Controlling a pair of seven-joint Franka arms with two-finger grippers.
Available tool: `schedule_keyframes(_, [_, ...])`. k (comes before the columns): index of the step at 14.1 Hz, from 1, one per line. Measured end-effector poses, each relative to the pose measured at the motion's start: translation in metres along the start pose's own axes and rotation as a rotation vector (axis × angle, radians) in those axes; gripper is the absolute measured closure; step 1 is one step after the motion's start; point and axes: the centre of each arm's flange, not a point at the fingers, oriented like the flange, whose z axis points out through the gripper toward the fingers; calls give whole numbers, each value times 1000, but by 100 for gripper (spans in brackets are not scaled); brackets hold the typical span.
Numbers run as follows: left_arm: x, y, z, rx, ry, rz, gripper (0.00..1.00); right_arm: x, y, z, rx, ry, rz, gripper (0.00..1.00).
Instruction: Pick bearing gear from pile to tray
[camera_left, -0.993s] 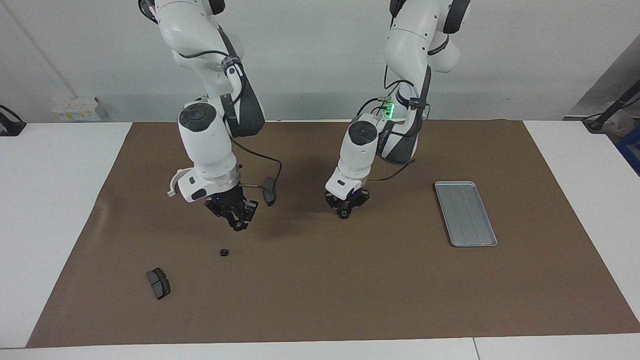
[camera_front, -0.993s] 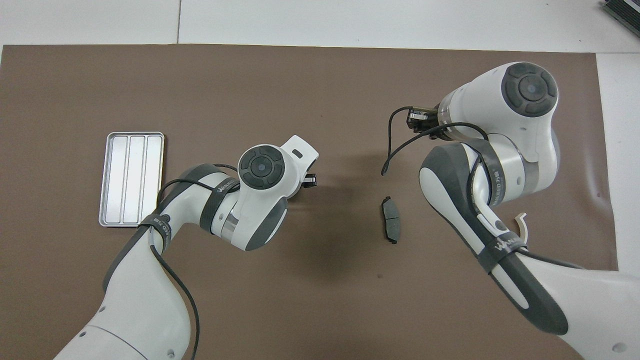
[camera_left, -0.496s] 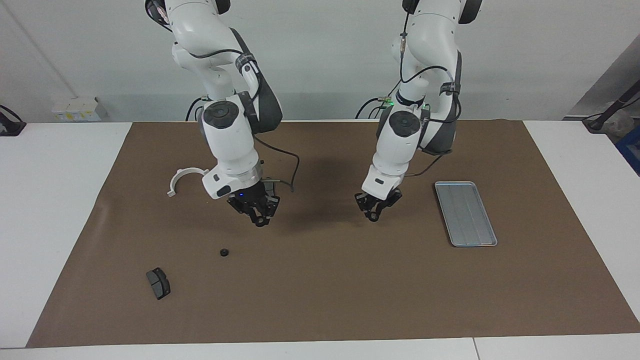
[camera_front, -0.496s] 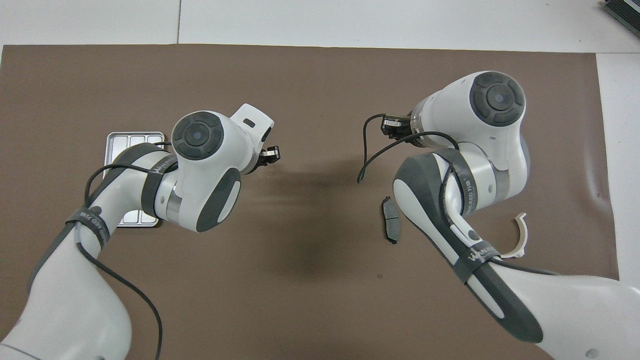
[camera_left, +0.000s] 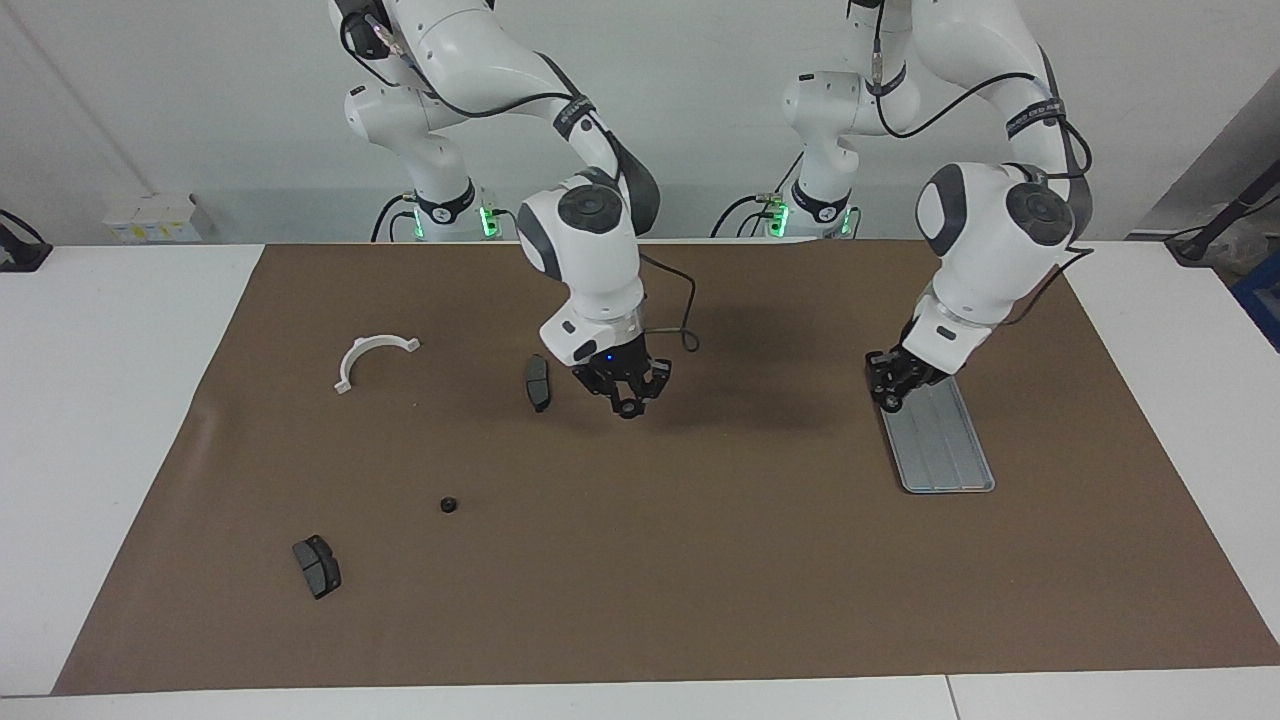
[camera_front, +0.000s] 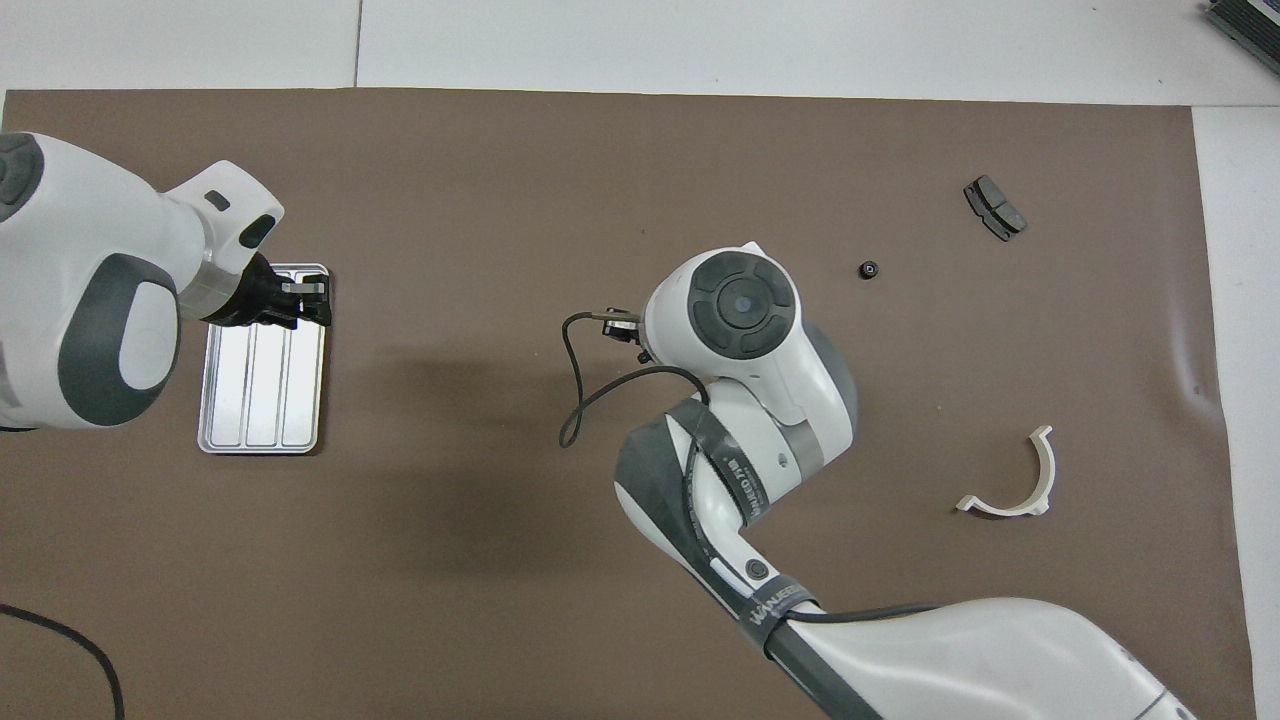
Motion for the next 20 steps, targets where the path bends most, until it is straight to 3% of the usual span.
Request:
schedule_keyframes(3, [-1,-43,12,-1,-28,103,66,-16,-42,22,-25,32,11,65])
schedule_keyframes(6, [-5,-84,57,-5,-89,105,66,-33,-63,44,-38,22,-14,65])
schedule_keyframes(8, [-2,-95,85,-4,-101,92,66,-45,-70,57,-47,10,-31,65])
schedule_keyframes(11, [0,-95,92,-4,-102,93,66,-60,-73,73,-60,-6,-50,63])
schedule_keyframes(13, [0,-94,91,-4,-102,95,66,-66,-71,80,-65,-13,-57,41])
schedule_keyframes(15, [0,-93,91,-4,-102,95,51,-65,-71,78,-62,-7,-57,21])
schedule_keyframes(17, [0,-93,91,-4,-101,96,45,-53,-69,57,-42,23,-45,1])
schedule_keyframes(18, [0,-93,90,-4,-100,96,40,-39,-62,40,-29,45,-24,0])
schedule_keyframes(20, [1,-91,89,-5,-96,100,40,1,-32,0,0,94,39,0])
